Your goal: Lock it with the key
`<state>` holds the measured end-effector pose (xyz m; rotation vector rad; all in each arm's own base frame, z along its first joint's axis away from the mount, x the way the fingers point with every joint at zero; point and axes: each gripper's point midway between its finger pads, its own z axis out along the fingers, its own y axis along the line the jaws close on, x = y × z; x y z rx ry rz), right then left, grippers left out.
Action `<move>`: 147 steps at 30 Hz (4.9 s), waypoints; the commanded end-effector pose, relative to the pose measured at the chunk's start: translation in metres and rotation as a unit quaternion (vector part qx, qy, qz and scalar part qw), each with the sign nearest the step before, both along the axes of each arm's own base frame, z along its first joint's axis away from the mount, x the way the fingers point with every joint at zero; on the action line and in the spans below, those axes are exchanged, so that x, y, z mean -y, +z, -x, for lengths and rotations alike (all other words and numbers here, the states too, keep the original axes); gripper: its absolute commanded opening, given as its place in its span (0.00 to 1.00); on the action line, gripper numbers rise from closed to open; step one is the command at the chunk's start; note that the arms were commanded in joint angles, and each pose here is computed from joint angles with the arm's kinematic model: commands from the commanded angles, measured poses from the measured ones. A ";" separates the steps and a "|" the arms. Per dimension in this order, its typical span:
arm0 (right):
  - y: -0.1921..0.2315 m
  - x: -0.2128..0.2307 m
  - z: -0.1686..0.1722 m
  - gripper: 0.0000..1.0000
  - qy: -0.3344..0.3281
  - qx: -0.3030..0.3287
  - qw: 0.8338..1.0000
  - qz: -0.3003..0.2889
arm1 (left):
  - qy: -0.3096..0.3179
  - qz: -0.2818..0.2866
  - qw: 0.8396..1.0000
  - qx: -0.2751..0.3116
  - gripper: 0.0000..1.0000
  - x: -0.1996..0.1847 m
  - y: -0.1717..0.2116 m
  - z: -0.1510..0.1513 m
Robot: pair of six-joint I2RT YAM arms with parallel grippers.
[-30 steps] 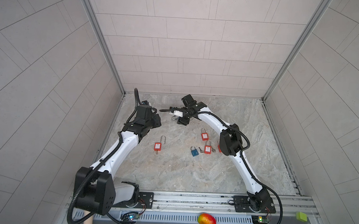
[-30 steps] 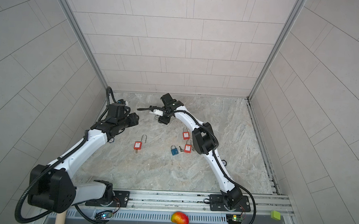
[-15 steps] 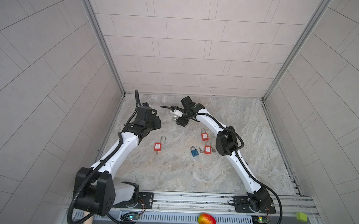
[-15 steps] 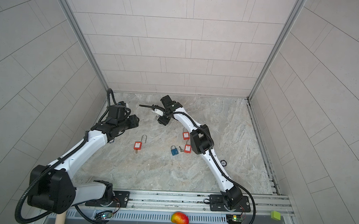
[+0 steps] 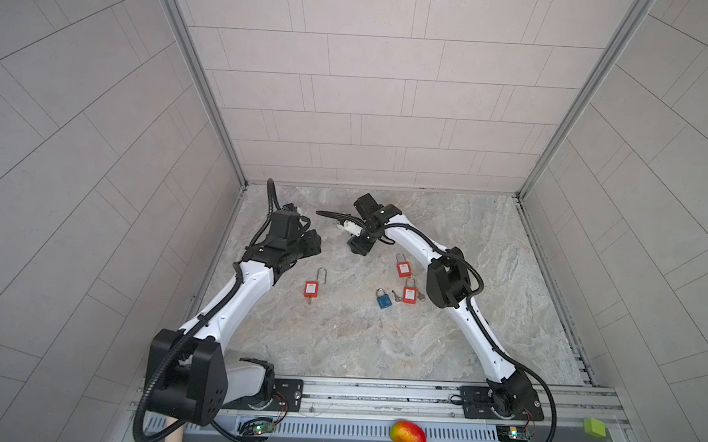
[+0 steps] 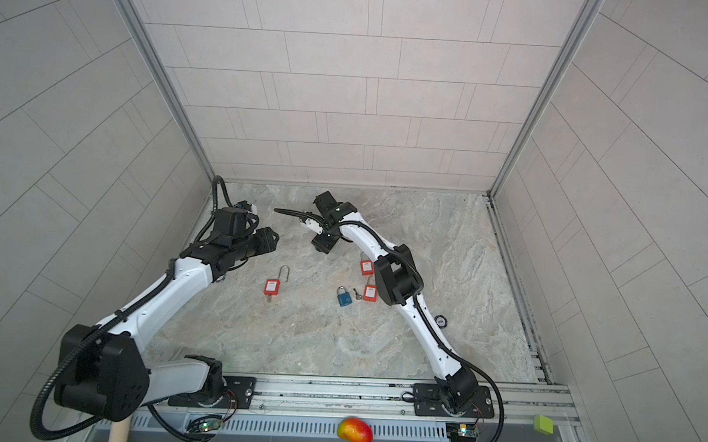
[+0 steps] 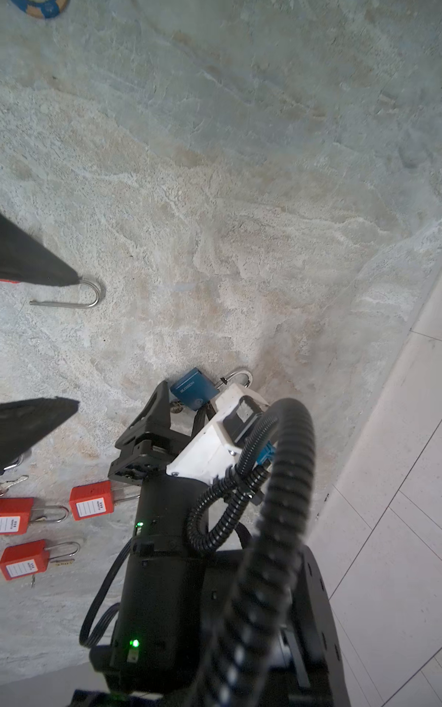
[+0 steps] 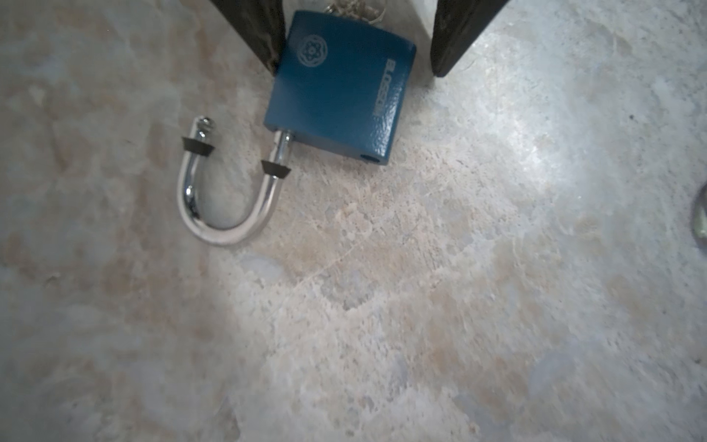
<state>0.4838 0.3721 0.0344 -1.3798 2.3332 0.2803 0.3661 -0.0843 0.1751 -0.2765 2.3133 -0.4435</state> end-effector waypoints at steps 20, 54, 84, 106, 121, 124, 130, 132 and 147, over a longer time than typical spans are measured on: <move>-0.017 -0.006 -0.007 0.65 -0.163 -0.035 0.986 -0.021 | 0.007 0.012 1.000 0.022 0.53 -0.002 0.010 0.002; 0.045 0.007 0.034 0.29 0.022 0.012 0.999 0.023 | -0.121 -0.022 0.989 0.076 0.53 0.022 0.023 0.009; 0.198 0.073 0.178 0.25 0.306 0.045 0.940 -0.146 | -0.516 -0.037 0.774 0.364 0.52 0.135 0.060 0.069; 0.209 0.075 0.196 0.23 0.324 0.066 0.934 -0.138 | -0.579 -0.017 0.747 0.325 0.37 0.165 0.042 0.081; 0.208 0.080 0.200 0.23 0.331 0.069 0.933 -0.123 | -0.593 -0.002 0.737 0.325 0.19 0.175 0.047 0.085; 0.209 0.082 0.201 0.23 0.333 0.071 0.933 -0.118 | -0.596 0.004 0.736 0.322 0.11 0.177 0.046 0.087; 0.212 0.082 0.201 0.26 0.335 0.081 0.931 -0.116 | -0.601 0.016 0.735 0.315 0.00 0.180 0.045 0.090; 0.211 0.084 0.201 0.35 0.335 0.081 0.932 -0.111 | -0.603 0.026 0.733 0.313 0.00 0.183 0.048 0.091; 0.215 0.129 0.212 0.58 0.291 0.075 0.952 -0.053 | -0.592 0.052 0.707 0.384 0.00 0.206 0.079 0.103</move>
